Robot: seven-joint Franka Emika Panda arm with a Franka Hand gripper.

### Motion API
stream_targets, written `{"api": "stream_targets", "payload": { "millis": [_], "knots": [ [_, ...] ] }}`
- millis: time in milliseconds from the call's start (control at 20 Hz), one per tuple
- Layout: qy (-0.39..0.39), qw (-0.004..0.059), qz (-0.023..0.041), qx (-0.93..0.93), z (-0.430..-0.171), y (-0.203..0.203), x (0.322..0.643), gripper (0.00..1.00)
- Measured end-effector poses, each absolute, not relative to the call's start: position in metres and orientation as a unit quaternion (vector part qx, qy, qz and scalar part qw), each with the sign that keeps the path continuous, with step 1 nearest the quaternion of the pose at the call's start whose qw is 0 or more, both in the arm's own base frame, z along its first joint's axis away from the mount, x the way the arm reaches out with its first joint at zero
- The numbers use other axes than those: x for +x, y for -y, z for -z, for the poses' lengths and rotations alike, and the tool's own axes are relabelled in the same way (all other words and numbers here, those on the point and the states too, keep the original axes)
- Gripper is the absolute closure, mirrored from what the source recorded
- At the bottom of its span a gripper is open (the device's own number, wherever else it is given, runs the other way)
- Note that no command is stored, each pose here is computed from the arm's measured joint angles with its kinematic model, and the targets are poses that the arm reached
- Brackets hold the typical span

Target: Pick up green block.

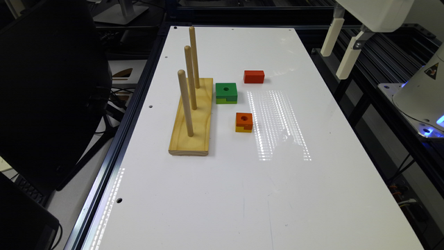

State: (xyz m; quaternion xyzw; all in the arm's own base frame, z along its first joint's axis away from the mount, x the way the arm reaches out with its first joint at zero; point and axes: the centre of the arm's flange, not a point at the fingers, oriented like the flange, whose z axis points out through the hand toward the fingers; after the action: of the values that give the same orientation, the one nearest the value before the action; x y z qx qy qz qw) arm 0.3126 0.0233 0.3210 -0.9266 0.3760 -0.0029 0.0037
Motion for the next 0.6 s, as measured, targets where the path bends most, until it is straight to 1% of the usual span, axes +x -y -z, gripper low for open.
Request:
{"api": "stream_targets", "payload": {
  "millis": [600],
  "knots": [
    [-0.378, 0.0036, 0.0029, -0.926, -0.3212, -0.0217, 0.3125, 0.0]
  ]
}}
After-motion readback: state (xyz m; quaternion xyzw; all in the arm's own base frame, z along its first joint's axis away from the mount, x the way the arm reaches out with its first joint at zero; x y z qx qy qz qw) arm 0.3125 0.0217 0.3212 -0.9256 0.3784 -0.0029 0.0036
